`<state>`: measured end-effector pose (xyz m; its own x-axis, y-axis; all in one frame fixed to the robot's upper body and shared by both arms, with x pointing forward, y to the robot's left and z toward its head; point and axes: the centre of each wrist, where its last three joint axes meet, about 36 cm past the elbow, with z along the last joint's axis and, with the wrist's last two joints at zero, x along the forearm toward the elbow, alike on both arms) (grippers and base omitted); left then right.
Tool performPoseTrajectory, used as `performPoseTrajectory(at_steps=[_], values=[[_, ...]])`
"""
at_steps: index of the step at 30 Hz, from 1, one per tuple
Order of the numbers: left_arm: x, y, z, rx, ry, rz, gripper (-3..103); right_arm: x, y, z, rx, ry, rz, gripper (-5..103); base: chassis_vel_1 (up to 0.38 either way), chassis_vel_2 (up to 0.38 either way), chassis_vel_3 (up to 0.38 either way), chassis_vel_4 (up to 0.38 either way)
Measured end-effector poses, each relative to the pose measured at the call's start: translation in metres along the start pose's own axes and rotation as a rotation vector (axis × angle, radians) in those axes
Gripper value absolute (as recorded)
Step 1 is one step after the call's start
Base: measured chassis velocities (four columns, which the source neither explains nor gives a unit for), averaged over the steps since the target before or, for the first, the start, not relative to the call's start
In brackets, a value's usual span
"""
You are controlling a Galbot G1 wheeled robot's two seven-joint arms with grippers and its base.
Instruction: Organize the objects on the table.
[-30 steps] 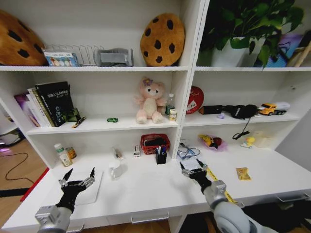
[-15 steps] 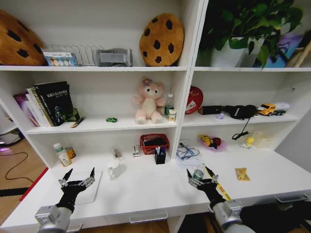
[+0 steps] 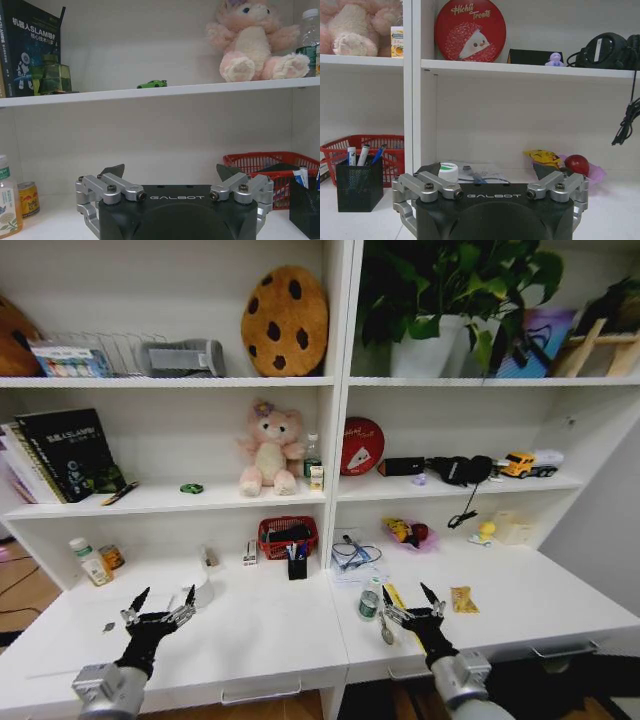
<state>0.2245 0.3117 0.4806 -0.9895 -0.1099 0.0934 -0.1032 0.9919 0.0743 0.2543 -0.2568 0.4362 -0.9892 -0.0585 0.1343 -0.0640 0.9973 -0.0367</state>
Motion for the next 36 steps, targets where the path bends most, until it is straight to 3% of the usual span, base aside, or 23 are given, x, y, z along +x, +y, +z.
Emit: performPoseTrajectory(at_steps=[7,10,14,21,27,30,35,36], values=[[0.000,0.000,0.000,0.000,0.000,-0.001,100,-0.041,-0.007,0.010,0.040,0.012,-0.064,100,0.040,0.044,-0.034,-0.040],[0.000,0.000,0.000,0.000,0.000,-0.001,100,-0.059,-0.018,0.020,0.053,0.061,-0.061,100,0.000,0.000,0.000,0.000],[0.000,0.000,0.000,0.000,0.000,0.000,100,-0.075,-0.033,0.037,0.075,0.104,-0.134,101,0.000,0.000,0.000,0.000],[0.000,0.000,0.000,0.000,0.000,0.000,100,-0.090,-0.029,0.054,0.064,0.082,-0.205,70,0.000,0.000,0.000,0.000],[0.000,0.000,0.000,0.000,0.000,0.000,100,-0.090,-0.030,0.057,0.060,0.077,-0.215,54,0.000,0.000,0.000,0.000],[0.000,0.000,0.000,0.000,0.000,0.000,100,-0.087,-0.030,0.056,0.053,0.072,-0.216,38,0.000,0.000,0.000,0.000],[0.000,0.000,0.000,0.000,0.000,0.000,100,-0.082,-0.028,0.051,0.037,0.056,-0.214,33,0.000,0.000,0.000,0.000],[0.000,0.000,0.000,0.000,0.000,0.000,100,-0.080,-0.028,0.050,0.031,0.053,-0.213,26,0.000,0.000,0.000,0.000]])
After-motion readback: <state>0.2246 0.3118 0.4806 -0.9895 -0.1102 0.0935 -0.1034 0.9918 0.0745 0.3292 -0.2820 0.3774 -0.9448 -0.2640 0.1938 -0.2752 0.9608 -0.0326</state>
